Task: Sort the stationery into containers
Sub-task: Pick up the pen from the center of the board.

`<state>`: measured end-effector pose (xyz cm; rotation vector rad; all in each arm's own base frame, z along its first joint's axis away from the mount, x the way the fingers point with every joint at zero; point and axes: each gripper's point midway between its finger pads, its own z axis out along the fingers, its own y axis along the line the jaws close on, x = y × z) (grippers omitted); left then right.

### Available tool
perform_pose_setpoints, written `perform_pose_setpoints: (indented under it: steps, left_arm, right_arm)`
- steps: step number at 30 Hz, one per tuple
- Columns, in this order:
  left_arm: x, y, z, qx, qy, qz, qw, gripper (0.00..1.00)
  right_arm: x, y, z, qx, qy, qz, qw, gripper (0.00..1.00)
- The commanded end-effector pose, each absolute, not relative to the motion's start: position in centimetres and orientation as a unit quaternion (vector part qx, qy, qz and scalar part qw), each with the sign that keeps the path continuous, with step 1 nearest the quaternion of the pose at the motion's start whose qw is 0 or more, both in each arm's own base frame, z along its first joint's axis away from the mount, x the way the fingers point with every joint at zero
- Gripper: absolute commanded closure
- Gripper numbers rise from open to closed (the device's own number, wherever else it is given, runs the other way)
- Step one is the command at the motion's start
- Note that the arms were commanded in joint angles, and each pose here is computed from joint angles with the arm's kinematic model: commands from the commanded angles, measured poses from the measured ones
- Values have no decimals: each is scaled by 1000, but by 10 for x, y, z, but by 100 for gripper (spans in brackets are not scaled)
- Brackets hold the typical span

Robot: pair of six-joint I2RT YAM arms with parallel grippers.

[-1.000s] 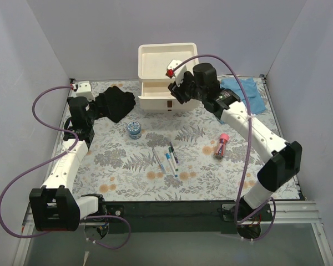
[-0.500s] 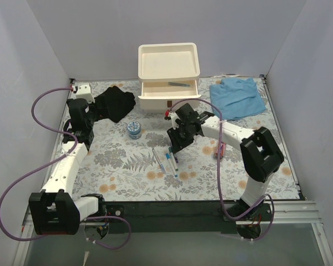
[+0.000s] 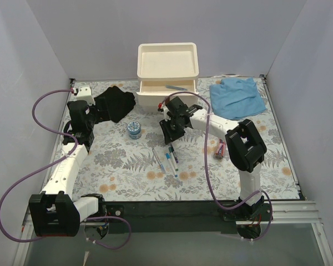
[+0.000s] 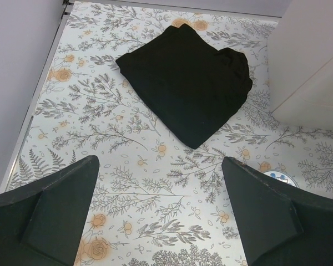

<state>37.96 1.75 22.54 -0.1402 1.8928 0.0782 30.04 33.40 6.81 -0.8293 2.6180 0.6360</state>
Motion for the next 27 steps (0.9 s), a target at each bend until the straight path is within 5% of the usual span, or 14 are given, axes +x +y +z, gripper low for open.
perform_pose_setpoints:
  steps: [1,21,23,24,27]
  left_arm:
    - [375,24,239,-71,798,42,597,5]
    - [374,23,226,-74,804,39,589,5]
    - [374,24,226,-74,804,41,589,5]
    - [373,23,226,-73,804,40,589,5]
    - [374,22,226,-73,804,38,589,5]
  right_arm:
    - [318,338,66,-268,924,198,187,54]
    - [310,332,7,-271,941,117,166,58]
    - [306,331,7,-273,941,117,164,70]
    - [303,331,9,-276,940,118,164,86]
    - [298,325,21,-278,938,119,168,99]
